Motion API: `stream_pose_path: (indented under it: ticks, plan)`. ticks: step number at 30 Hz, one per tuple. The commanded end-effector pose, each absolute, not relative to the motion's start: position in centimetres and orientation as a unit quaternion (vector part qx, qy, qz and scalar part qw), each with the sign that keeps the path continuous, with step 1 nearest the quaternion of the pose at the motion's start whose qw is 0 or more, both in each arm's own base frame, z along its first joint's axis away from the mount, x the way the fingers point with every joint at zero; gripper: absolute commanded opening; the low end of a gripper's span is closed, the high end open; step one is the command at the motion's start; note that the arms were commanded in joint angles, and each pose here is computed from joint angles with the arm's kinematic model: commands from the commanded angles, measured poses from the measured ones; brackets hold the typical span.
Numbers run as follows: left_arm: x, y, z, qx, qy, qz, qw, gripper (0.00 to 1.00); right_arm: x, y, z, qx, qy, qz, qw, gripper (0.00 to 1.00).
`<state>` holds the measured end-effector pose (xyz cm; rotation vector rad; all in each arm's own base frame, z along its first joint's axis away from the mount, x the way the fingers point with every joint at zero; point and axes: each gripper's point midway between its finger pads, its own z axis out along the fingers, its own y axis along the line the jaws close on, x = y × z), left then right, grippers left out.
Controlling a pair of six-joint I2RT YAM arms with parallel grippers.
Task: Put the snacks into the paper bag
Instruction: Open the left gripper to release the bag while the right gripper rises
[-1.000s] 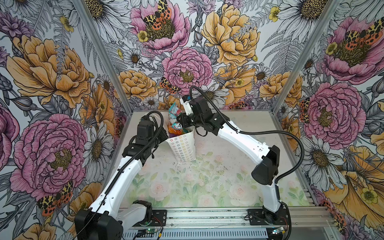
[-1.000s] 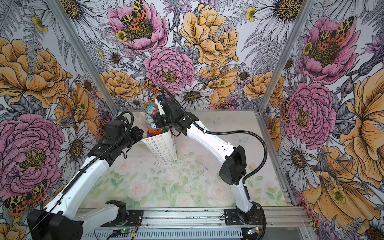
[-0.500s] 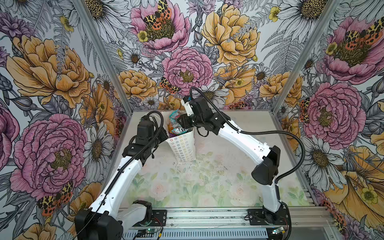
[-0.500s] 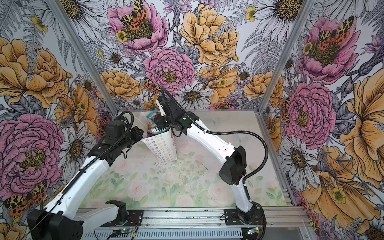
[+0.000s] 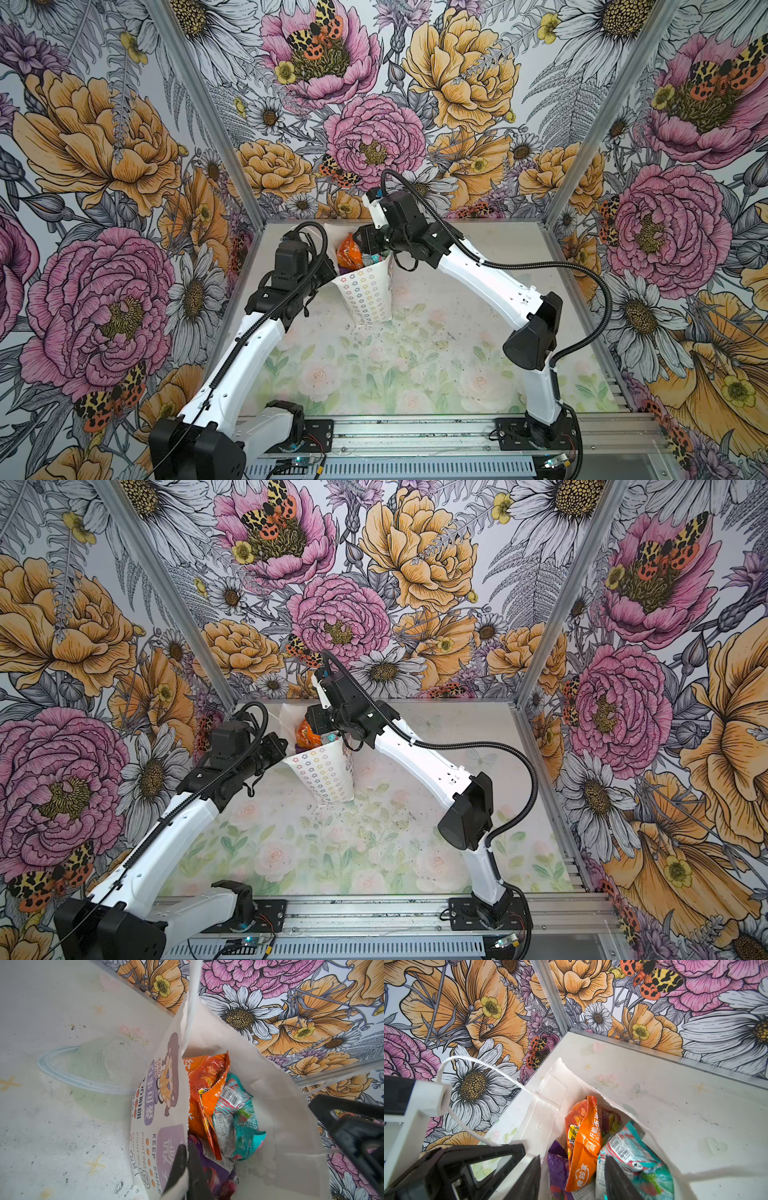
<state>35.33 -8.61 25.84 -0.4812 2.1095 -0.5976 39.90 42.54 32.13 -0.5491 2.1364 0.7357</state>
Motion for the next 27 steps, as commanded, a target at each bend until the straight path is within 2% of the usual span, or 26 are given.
stream_pose_path:
  ticks: [1, 8, 16, 17, 19, 27]
  plan:
    - [35.8, -8.8, 26.9, -0.192, 0.837, -0.250, 0.447, 0.04, 39.7, 43.0, 33.9, -0.221, 0.830, 0.306, 0.410, 0.51]
    - [35.8, -8.7, 27.2, -0.192, 0.836, -0.249, 0.450, 0.38, 39.2, 43.1, 34.3, -0.229, 0.826, 0.315, 0.408, 0.51]
    - [35.3, -8.9, 29.1, -0.185, 0.824, -0.262, 0.467, 0.53, 38.5, 42.5, 35.4, -0.238, 0.819, 0.319, 0.413, 0.51]
    - [35.3, -9.1, 29.5, -0.183, 0.822, -0.264, 0.471, 0.60, 38.4, 42.4, 35.5, -0.239, 0.819, 0.318, 0.414, 0.52]
    - [35.0, -9.3, 30.3, -0.176, 0.818, -0.270, 0.477, 0.66, 38.3, 42.3, 35.7, -0.240, 0.818, 0.318, 0.415, 0.52]
    - [32.9, -9.5, 34.4, -0.151, 0.791, -0.275, 0.525, 0.79, 37.1, 41.4, 37.4, -0.249, 0.808, 0.323, 0.425, 0.52]
